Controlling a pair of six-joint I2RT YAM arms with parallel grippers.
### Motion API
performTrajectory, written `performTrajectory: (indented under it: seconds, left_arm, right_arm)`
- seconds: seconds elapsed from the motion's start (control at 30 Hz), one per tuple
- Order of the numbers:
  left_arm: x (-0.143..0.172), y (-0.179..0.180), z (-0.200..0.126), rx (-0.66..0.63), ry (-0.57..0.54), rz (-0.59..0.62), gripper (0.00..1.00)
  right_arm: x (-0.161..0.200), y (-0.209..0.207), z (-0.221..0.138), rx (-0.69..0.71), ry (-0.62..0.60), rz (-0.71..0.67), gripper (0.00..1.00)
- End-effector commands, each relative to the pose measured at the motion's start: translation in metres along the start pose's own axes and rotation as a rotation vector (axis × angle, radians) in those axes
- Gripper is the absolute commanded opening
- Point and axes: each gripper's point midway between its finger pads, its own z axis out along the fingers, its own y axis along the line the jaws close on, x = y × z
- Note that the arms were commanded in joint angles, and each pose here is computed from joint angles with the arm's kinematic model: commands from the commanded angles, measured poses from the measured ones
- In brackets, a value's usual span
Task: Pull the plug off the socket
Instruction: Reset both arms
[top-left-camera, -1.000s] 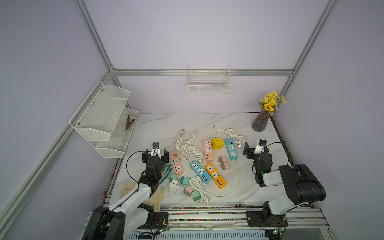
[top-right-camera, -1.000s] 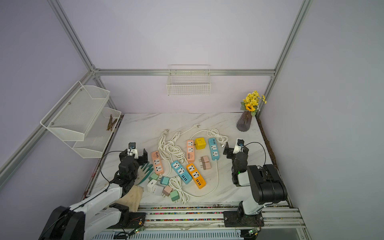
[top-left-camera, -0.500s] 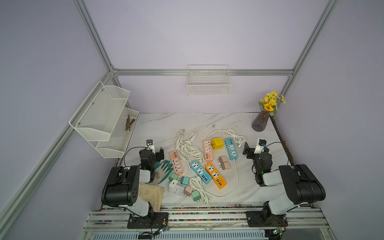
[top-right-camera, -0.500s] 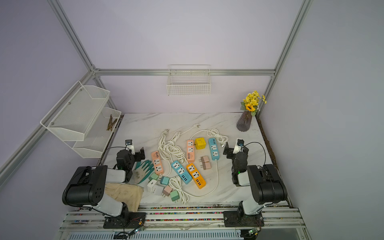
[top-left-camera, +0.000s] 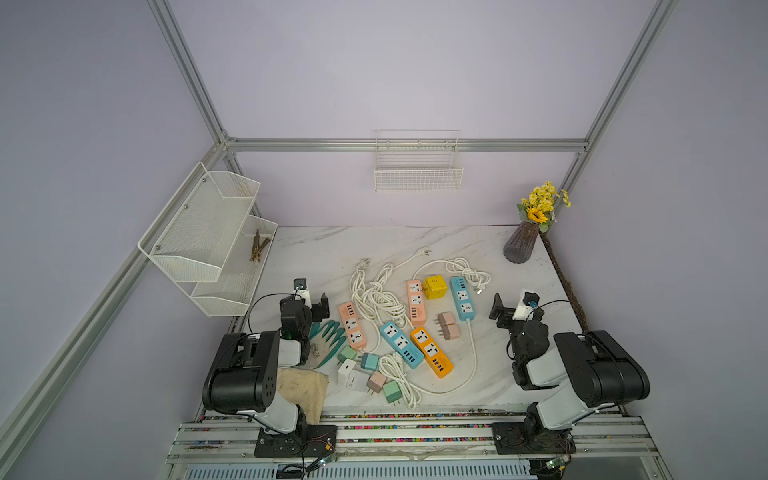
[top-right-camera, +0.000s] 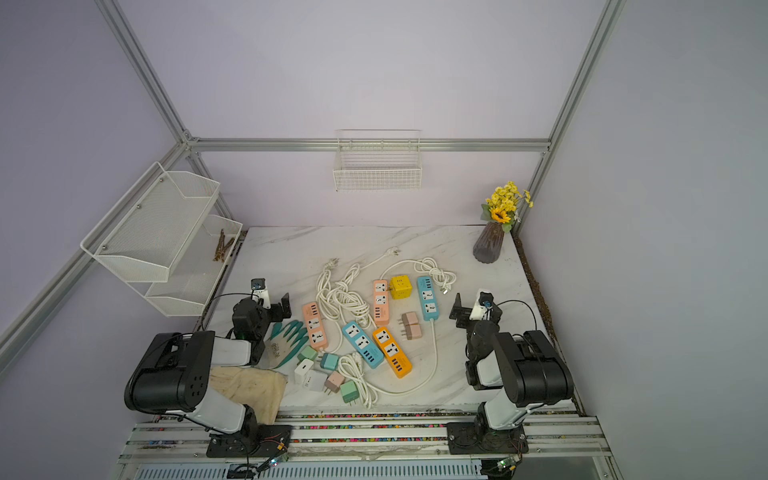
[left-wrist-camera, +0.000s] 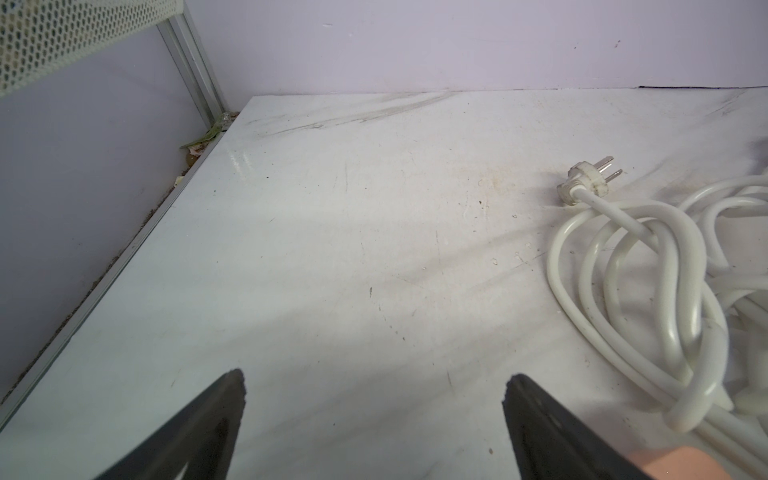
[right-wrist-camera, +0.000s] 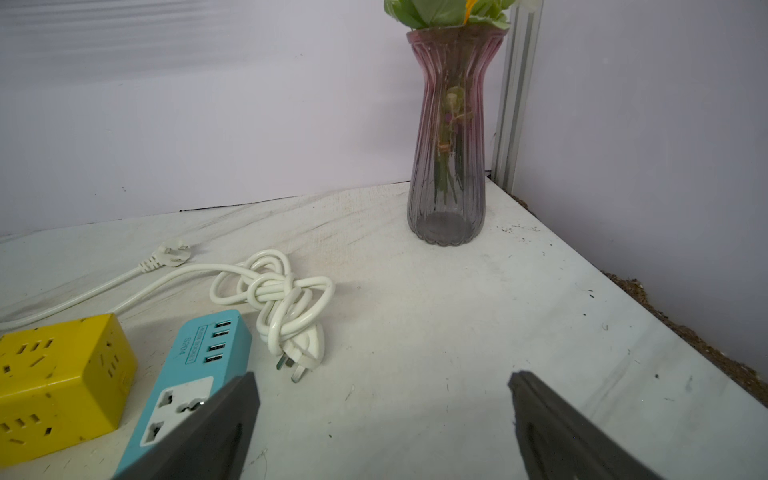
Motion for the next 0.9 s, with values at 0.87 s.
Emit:
performTrajectory:
  seconds: [0.87]
  left_arm:
    - [-0.029, -0.008, -0.042, 0.056, -0.268, 0.009, 1.00]
  right_arm:
    - [-0.032, -0.003, -0.005, 0.024, -0.141, 0.044, 1.00]
